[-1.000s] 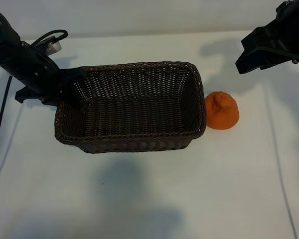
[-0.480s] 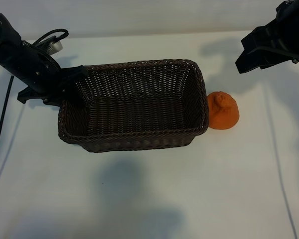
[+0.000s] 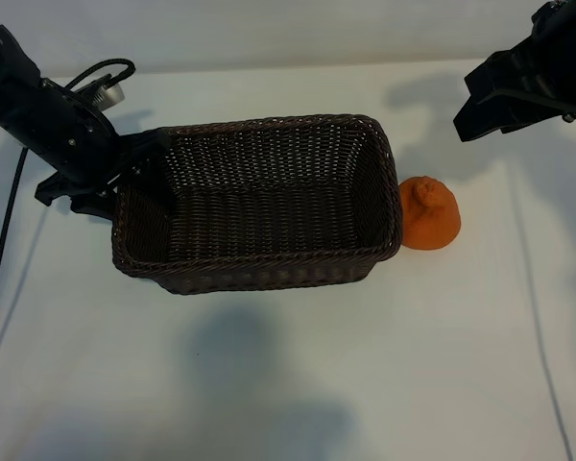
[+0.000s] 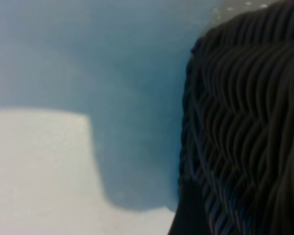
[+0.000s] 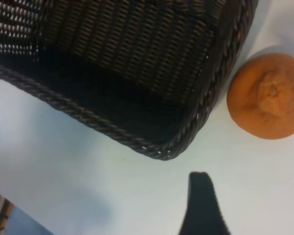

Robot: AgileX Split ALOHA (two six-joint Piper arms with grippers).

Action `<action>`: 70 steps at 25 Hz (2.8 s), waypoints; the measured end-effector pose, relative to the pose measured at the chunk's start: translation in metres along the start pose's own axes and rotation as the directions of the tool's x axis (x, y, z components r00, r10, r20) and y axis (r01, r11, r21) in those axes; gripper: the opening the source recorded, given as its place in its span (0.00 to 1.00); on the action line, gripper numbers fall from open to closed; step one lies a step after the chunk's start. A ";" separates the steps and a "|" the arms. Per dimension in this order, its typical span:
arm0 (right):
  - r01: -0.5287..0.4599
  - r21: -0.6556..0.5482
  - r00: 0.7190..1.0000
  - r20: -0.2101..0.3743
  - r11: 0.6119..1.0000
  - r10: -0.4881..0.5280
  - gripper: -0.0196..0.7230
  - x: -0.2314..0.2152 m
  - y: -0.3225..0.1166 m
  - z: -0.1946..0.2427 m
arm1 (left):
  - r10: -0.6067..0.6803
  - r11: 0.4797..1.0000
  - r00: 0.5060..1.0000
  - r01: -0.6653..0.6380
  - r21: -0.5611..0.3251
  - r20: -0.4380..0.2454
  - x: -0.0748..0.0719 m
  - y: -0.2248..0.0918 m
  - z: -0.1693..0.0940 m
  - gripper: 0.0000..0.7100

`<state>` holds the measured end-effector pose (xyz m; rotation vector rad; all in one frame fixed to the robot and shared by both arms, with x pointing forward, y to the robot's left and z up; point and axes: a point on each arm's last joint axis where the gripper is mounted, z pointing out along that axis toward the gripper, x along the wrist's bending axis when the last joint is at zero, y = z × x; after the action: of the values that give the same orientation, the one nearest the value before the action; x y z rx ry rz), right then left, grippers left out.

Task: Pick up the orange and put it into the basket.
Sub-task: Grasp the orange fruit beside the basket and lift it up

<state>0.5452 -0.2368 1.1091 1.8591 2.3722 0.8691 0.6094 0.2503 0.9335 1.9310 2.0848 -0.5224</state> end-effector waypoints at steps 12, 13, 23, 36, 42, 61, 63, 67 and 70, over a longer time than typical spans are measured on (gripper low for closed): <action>0.000 0.000 1.000 0.000 1.000 0.000 0.64 0.000 0.000 0.000 | 0.023 0.999 0.998 -0.020 0.050 -0.058 -0.005 -0.016 -0.026 0.80; 0.000 0.000 1.000 0.000 1.000 0.000 0.64 0.000 0.000 0.000 | 0.027 0.999 0.998 -0.025 0.041 -0.059 -0.009 -0.020 -0.034 0.80; -0.008 -0.005 1.000 -0.015 1.000 0.008 0.64 0.001 0.001 0.000 | 0.130 0.980 0.978 -0.152 -0.126 -0.163 -0.034 -0.070 -0.120 0.80; -0.008 -0.006 1.000 -0.015 1.000 0.008 0.64 0.001 0.001 0.000 | 0.085 0.948 0.990 -0.116 -0.296 -0.114 -0.024 -0.099 -0.169 0.80; -0.008 -0.006 1.000 -0.015 1.000 0.008 0.64 0.001 0.001 0.000 | 0.141 0.953 0.988 -0.151 -0.264 -0.058 -0.025 -0.136 -0.154 0.80; -0.007 -0.003 1.000 -0.016 1.000 0.007 0.64 0.001 0.000 0.000 | 0.140 0.962 0.976 -0.094 -0.255 0.170 -0.022 -0.157 -0.105 0.80; -0.007 -0.003 1.000 -0.016 1.000 0.007 0.64 0.001 0.000 0.000 | 0.144 0.962 0.975 -0.098 -0.255 0.169 -0.022 -0.157 -0.105 0.80; 0.001 -0.005 1.000 -0.015 1.000 -0.001 0.64 0.001 0.001 0.000 | 0.148 0.961 0.975 -0.102 -0.256 0.168 -0.022 -0.157 -0.105 0.80; 0.035 -0.010 0.999 0.006 0.999 -0.035 0.64 -0.001 0.001 0.000 | 0.158 0.960 0.973 -0.112 -0.258 0.166 -0.022 -0.157 -0.105 0.80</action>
<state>0.5465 -0.2371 1.1091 1.8082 2.3843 0.8702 0.4617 0.2658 1.0523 1.7924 1.7936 -0.3758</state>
